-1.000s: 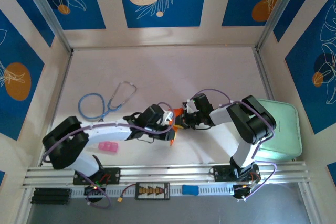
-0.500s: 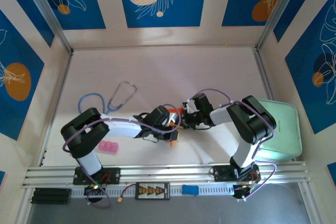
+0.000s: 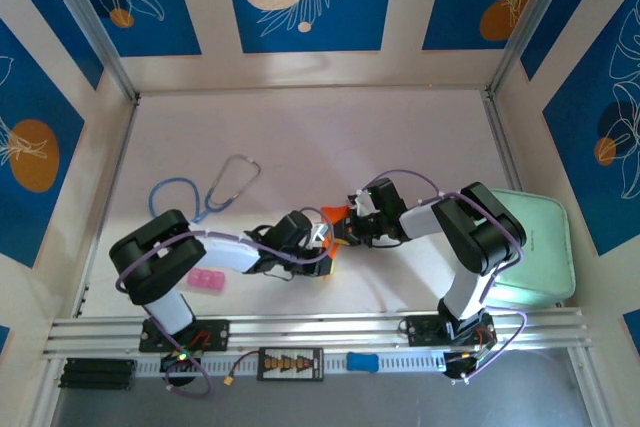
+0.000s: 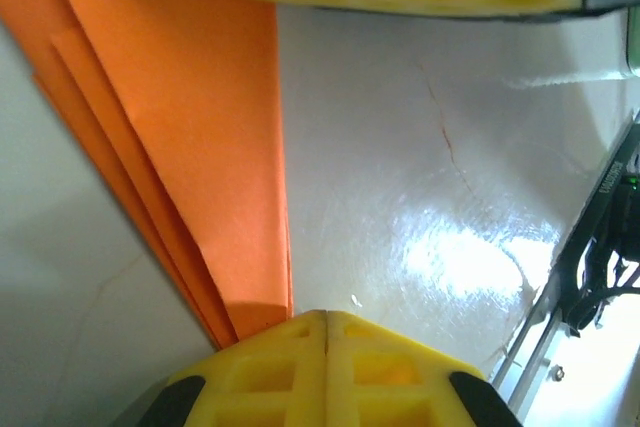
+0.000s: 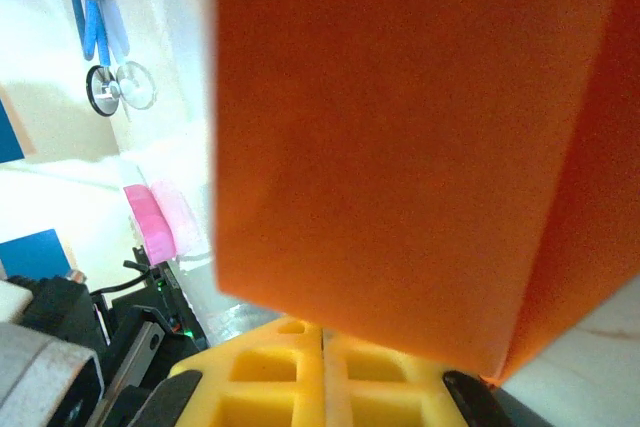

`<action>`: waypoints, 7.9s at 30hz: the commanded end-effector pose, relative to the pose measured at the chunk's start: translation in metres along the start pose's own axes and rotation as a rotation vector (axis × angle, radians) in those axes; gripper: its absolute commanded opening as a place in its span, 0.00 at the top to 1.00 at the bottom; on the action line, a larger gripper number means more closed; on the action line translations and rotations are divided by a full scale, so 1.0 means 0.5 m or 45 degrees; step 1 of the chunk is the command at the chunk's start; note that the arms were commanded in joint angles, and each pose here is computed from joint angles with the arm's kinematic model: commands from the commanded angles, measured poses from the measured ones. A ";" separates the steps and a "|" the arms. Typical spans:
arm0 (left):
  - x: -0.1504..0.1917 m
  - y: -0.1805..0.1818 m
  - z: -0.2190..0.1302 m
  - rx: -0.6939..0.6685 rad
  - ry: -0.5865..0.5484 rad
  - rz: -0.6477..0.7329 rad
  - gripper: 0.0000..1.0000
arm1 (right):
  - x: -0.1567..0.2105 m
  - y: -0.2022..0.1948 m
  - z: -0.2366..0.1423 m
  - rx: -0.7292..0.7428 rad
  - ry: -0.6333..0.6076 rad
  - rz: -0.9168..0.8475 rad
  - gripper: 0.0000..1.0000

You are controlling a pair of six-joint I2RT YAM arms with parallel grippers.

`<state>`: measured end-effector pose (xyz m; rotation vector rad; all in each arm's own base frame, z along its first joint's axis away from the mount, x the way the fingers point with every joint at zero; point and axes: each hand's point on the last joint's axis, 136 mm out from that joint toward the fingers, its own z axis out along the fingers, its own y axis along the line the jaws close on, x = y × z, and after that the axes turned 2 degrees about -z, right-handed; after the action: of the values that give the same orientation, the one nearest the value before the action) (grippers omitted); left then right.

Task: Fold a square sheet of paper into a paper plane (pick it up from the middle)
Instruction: Fold the wing for the fifth time at the center of the table.

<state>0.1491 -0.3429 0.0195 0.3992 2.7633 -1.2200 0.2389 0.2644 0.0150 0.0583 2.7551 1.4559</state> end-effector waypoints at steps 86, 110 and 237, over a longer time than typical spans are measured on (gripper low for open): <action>-0.123 -0.023 -0.021 -0.156 -0.165 0.043 1.00 | 0.059 -0.112 -0.005 0.280 -0.080 0.390 0.98; -0.014 0.123 -0.001 -0.391 -0.014 -0.051 1.00 | -0.053 0.052 -0.108 0.087 -0.194 -0.033 0.95; -0.045 0.069 0.046 -0.237 0.032 -0.078 1.00 | -0.092 0.062 -0.115 -0.047 -0.131 -0.086 0.97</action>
<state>0.2049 -0.3686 0.0203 0.3471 2.7194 -1.0752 0.2906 0.2174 0.0526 0.1568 2.6548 1.3593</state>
